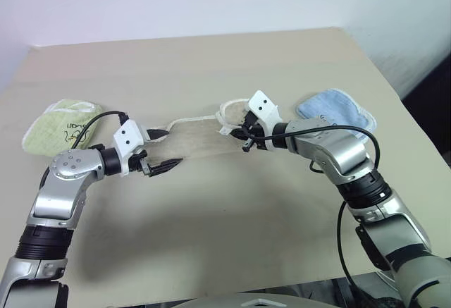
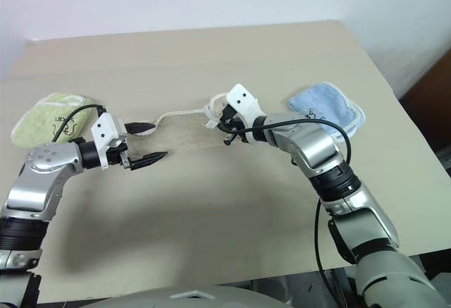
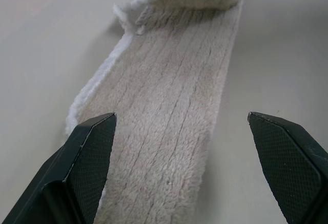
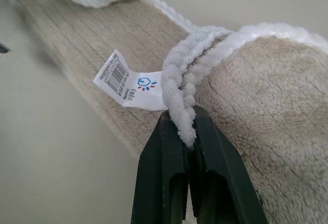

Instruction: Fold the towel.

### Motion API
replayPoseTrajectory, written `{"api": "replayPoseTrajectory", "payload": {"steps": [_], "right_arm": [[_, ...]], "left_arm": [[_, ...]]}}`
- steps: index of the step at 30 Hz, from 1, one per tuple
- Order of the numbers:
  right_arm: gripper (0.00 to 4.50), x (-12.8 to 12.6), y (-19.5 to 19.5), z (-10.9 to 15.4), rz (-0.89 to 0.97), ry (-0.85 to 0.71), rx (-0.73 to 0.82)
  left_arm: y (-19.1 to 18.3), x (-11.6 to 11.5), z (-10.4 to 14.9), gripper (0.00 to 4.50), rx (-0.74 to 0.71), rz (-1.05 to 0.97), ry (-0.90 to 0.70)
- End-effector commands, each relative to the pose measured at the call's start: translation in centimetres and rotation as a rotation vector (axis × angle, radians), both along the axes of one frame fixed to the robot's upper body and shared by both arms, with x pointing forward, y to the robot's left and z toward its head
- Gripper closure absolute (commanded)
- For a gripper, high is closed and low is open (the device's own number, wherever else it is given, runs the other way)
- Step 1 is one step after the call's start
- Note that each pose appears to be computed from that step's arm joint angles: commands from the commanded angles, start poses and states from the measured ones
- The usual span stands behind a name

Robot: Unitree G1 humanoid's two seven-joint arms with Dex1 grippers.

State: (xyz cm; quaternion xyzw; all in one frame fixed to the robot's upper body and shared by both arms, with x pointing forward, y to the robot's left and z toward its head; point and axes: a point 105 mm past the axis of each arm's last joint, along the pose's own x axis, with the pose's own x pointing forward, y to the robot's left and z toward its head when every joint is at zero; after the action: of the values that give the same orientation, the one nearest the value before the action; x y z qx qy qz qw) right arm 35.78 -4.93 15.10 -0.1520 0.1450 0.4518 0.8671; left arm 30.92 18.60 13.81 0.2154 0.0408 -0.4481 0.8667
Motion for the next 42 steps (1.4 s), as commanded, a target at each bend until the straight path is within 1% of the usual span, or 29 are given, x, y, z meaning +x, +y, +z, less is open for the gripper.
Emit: {"api": "replayPoseTrajectory", "payload": {"steps": [1,5,7,8,10,12,13,14,16,18,21,22,24,25,26,28,29,32,36,38,39,42], "right_arm": [[3.48,-0.5,0.1,2.0,0.049,-0.030,0.059],[2.14,-1.1,-0.3,2.6,0.071,-0.027,0.099],[1.44,-1.5,-0.7,3.7,0.076,-0.046,0.155],[1.14,-1.5,-1.1,4.5,0.065,-0.066,0.195],[1.14,-1.1,-1.8,5.4,0.032,-0.086,0.248],[1.14,0.9,-3.4,5.4,-0.086,-0.114,0.269],[1.55,1.9,-4.1,4.9,-0.138,-0.126,0.270],[1.78,2.5,-4.5,4.6,-0.166,-0.134,0.267],[2.47,3.0,-4.4,3.4,-0.167,-0.128,0.250],[3.13,3.1,-4.0,2.3,-0.152,-0.124,0.237],[4.20,3.3,-3.3,-0.6,-0.137,-0.091,0.194],[4.48,3.3,-3.2,-1.8,-0.134,-0.070,0.171],[4.48,3.3,-3.4,-4.8,-0.140,-0.027,0.099],[4.48,3.4,-3.6,-5.9,-0.149,-0.024,0.062],[4.48,3.5,-3.9,-6.5,-0.157,-0.034,0.035],[4.48,3.7,-4.2,-6.7,-0.164,-0.061,0.024],[4.48,3.8,-4.2,-6.3,-0.164,-0.077,0.034],[4.48,3.8,-4.1,-3.7,-0.133,-0.152,0.110],[4.48,3.0,-4.2,0.8,-0.048,-0.294,0.180],[4.48,2.7,-4.1,1.8,-0.026,-0.322,0.195],[4.49,2.4,-4.2,3.0,-0.007,-0.354,0.211],[4.49,2.0,-4.2,4.9,0.022,-0.411,0.234]], "left_arm": [[-0.1,-0.6,1.2,0.17,-0.034,0.009,-0.041],[0.1,-0.6,1.3,0.17,-0.065,0.042,-0.033],[0.1,-0.7,1.7,0.17,-0.121,0.072,-0.027],[0.1,-0.8,2.1,0.17,-0.172,0.096,-0.024],[0.1,-0.9,2.7,0.17,-0.240,0.129,-0.018],[0.7,-0.6,3.5,0.17,-0.374,0.240,-0.001],[0.9,-0.5,3.6,0.17,-0.436,0.293,0.015],[1.0,-0.5,3.7,0.17,-0.473,0.327,0.030],[0.8,-1.1,4.0,0.17,-0.564,0.349,0.061],[0.5,-1.8,4.2,0.17,-0.607,0.359,0.083],[0.6,-2.9,3.8,0.17,-0.686,0.423,0.138],[0.6,-3.2,3.6,0.17,-0.704,0.445,0.154],[0.5,-3.8,3.0,0.17,-0.745,0.497,0.188],[0.4,-4.1,2.7,0.17,-0.767,0.524,0.204],[0.4,-4.3,2.5,0.17,-0.789,0.551,0.219],[0.5,-4.6,2.0,0.17,-0.818,0.605,0.240],[0.6,-4.7,1.8,0.17,-0.832,0.635,0.250],[1.0,-5.2,0.9,0.17,-0.862,0.731,0.281],[2.1,-5.2,0.0,0.17,-0.977,0.887,0.327],[2.4,-5.2,-0.3,0.17,-1.015,0.925,0.351],[2.5,-5.0,-0.8,0.09,-1.037,0.962,0.382],[2.8,-4.7,-2.0,0.09,-1.081,1.041,0.455]]}}
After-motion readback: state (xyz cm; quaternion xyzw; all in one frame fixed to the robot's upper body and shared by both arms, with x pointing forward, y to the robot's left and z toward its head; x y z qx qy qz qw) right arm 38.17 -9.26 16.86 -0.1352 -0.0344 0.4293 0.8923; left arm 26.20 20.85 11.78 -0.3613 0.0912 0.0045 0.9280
